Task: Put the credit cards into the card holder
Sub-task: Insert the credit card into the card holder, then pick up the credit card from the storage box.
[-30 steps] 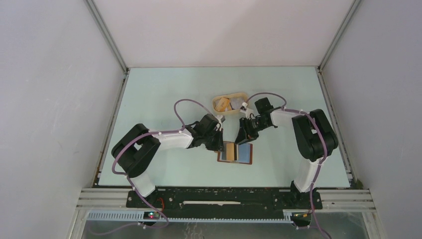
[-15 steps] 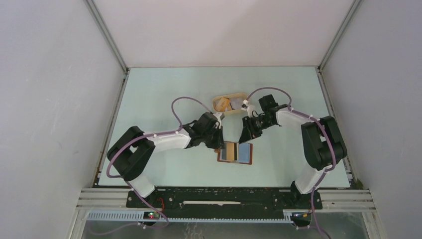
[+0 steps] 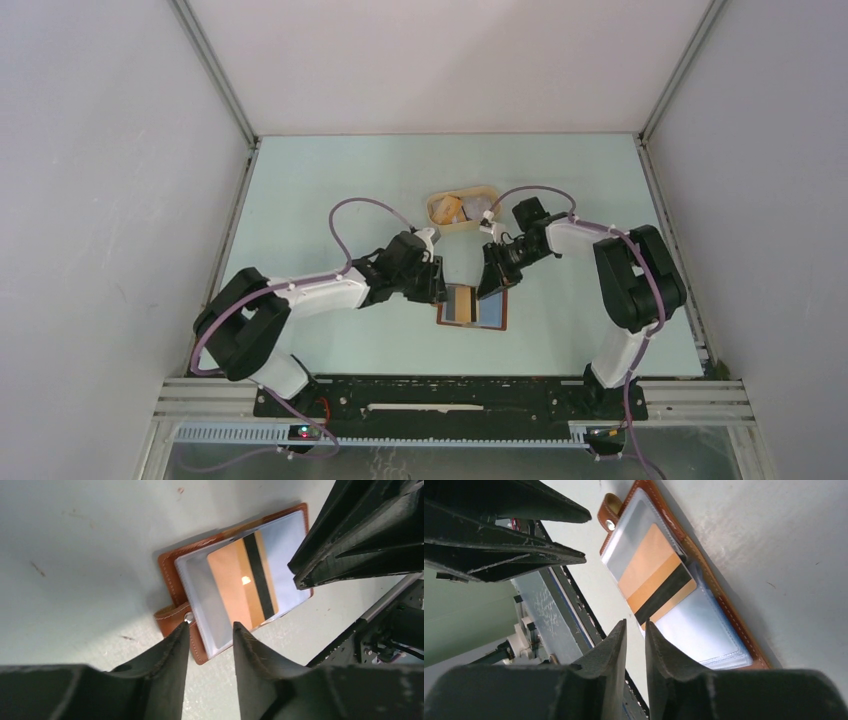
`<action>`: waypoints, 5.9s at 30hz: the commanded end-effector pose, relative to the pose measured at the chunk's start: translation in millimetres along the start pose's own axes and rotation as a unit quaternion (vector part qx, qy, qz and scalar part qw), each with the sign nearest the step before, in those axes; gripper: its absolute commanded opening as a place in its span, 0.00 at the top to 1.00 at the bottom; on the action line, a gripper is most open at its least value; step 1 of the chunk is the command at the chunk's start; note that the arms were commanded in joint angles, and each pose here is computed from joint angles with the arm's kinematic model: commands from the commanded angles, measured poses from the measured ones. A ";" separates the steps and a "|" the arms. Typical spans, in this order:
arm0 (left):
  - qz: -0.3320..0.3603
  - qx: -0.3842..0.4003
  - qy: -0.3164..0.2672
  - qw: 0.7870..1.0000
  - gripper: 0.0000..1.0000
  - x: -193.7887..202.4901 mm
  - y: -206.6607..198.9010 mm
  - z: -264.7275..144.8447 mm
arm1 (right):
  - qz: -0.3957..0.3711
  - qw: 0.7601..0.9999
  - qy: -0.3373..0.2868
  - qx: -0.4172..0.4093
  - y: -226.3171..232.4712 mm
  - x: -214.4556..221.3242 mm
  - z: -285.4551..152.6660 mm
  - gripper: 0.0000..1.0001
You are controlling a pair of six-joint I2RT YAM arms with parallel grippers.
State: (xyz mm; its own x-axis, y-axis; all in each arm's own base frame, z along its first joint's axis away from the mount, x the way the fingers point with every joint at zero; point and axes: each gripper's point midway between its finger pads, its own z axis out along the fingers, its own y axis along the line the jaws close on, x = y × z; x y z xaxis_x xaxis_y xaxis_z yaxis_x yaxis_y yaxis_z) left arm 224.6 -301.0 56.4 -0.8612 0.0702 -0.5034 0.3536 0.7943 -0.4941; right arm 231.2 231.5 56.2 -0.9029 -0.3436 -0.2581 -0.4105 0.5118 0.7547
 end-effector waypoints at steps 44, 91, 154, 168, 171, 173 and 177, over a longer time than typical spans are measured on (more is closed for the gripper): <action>-0.026 0.075 0.072 0.994 0.63 30.5 -11.9 24.4 | 0.077 0.995 0.050 -0.028 -6.3 2.3 32.5 0.65; 0.029 -0.029 -0.389 0.920 0.36 -119.1 6.7 -162.0 | -0.234 0.949 -0.202 0.055 49.5 -161.1 -194.6 0.56; -0.067 -0.083 -0.349 0.931 0.09 -125.5 49.0 -103.9 | 0.081 0.987 -0.141 -0.003 -71.7 -248.6 0.3 0.44; -0.068 -0.081 -0.347 0.932 0.09 -126.9 48.9 -102.9 | 0.099 0.984 -0.132 -0.066 -54.5 -246.3 4.8 0.53; -0.067 -0.081 -0.346 0.932 0.09 -127.0 48.9 -102.5 | 0.091 0.984 -0.136 -0.074 -47.8 -249.5 0.5 0.57; -0.067 -0.080 -0.346 0.933 0.09 -127.4 48.3 -102.6 | 0.088 0.984 -0.136 -0.078 -44.7 -249.9 -0.3 0.57; -0.066 -0.079 -0.345 0.933 0.09 -127.2 48.2 -102.2 | 0.088 0.984 -0.135 -0.077 -44.7 -250.0 1.3 0.57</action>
State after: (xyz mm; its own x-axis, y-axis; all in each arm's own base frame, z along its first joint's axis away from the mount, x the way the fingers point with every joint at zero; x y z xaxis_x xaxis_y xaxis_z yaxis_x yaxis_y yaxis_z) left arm 301.8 -201.2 137.0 -0.4785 -0.3570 -0.8023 0.1257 0.8763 -0.4650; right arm 476.1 288.0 70.5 -0.9718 -0.0199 -0.2352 -0.2188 0.4494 0.8661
